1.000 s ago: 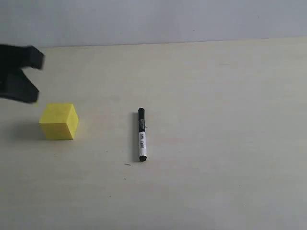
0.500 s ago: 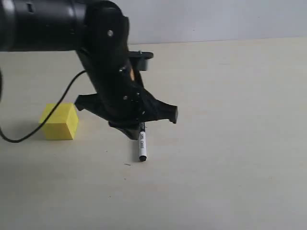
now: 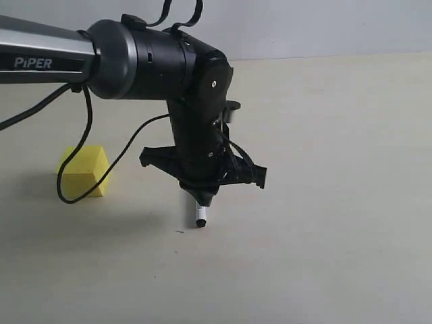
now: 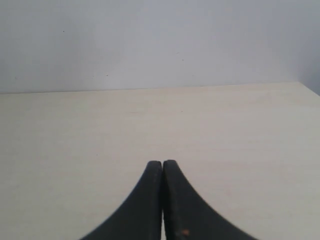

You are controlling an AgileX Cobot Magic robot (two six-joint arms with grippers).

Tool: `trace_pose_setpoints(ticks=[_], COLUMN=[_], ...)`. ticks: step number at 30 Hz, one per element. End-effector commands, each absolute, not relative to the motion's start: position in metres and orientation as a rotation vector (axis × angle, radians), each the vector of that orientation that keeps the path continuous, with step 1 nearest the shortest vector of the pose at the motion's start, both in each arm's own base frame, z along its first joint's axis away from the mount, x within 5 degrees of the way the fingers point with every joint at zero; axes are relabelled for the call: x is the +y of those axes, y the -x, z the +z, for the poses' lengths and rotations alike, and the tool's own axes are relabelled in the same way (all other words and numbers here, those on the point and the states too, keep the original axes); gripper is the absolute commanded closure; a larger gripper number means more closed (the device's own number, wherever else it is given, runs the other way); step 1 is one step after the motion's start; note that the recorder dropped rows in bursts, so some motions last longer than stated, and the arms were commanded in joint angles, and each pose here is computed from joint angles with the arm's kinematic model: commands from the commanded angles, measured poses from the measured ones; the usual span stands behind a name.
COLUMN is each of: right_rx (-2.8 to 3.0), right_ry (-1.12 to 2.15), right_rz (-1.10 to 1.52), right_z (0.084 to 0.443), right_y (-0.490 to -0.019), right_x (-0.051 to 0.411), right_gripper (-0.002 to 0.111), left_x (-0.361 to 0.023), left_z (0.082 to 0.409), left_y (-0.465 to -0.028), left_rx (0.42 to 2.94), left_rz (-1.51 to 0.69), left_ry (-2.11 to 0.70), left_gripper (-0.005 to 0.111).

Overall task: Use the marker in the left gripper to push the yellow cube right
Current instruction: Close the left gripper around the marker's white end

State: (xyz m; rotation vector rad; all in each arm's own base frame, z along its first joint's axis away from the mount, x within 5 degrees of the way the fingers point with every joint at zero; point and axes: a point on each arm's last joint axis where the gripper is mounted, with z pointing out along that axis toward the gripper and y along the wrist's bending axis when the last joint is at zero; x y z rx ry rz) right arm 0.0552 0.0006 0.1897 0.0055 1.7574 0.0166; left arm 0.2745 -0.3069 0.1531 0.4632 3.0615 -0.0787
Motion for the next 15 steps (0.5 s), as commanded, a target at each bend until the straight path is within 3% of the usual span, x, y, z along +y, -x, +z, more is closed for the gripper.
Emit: trace_pose_setpoints(ticks=[1, 6, 15], right_rx=[1.751, 1.751, 1.751], right_ry=[0.001, 0.001, 0.001], right_rz=[0.002, 0.002, 0.002], right_z=[0.189, 0.189, 0.189], right_y=[-0.055, -0.055, -0.055], right_x=[0.000, 0.000, 0.000], right_gripper=[0.108, 0.108, 0.108], left_x=[-0.301, -0.301, -0.303], left_z=[0.156, 0.151, 0.133], left_y=[-0.284, -0.287, -0.293], left_rx=[3.048, 3.051, 3.038], left_rz=[-0.080, -0.083, -0.070], left_ry=[-0.416, -0.380, -0.326], left_gripper=[0.092, 0.074, 0.074])
